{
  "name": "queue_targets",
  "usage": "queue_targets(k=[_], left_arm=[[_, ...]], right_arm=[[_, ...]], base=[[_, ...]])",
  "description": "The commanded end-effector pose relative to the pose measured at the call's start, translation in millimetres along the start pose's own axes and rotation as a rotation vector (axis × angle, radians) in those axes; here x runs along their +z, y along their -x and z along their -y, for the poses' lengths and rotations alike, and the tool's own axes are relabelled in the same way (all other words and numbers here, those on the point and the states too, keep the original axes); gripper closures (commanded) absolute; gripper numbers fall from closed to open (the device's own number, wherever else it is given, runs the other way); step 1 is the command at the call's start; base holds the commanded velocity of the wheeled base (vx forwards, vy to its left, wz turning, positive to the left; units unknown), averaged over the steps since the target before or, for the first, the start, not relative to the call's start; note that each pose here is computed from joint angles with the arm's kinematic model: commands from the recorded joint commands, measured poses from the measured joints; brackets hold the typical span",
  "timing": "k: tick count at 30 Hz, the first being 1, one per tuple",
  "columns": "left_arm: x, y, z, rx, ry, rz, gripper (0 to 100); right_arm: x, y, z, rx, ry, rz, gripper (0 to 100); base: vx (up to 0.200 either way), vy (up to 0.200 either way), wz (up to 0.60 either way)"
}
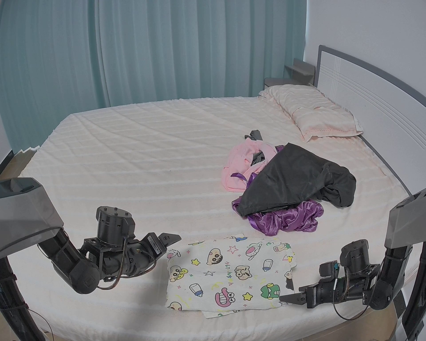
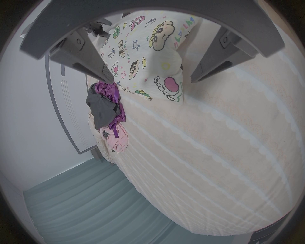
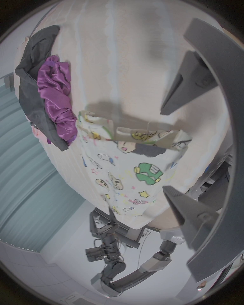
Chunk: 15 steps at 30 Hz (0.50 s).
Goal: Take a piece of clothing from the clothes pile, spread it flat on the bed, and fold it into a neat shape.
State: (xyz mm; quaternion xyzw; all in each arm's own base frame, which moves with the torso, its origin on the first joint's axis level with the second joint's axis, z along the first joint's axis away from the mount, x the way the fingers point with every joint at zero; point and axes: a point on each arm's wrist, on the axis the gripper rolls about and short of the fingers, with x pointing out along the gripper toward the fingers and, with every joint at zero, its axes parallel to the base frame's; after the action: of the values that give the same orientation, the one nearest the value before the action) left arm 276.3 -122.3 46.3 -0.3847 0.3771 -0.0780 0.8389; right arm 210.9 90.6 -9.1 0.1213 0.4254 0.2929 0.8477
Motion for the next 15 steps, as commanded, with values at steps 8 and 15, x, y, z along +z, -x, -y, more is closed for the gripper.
queue_targets(k=[8, 15], left_arm=[[4, 5, 5, -0.024, -0.002, 0.02, 0], [4, 10, 20, -0.08, 0.077, 0.031, 0]], right_arm=[[-16, 1, 9, -0.032, 0.045, -0.073, 100], [-21, 8, 11, -0.044, 0.102, -0.086, 100]], base=[[0.0, 0.0, 0.0], [0.0, 0.0, 0.0]])
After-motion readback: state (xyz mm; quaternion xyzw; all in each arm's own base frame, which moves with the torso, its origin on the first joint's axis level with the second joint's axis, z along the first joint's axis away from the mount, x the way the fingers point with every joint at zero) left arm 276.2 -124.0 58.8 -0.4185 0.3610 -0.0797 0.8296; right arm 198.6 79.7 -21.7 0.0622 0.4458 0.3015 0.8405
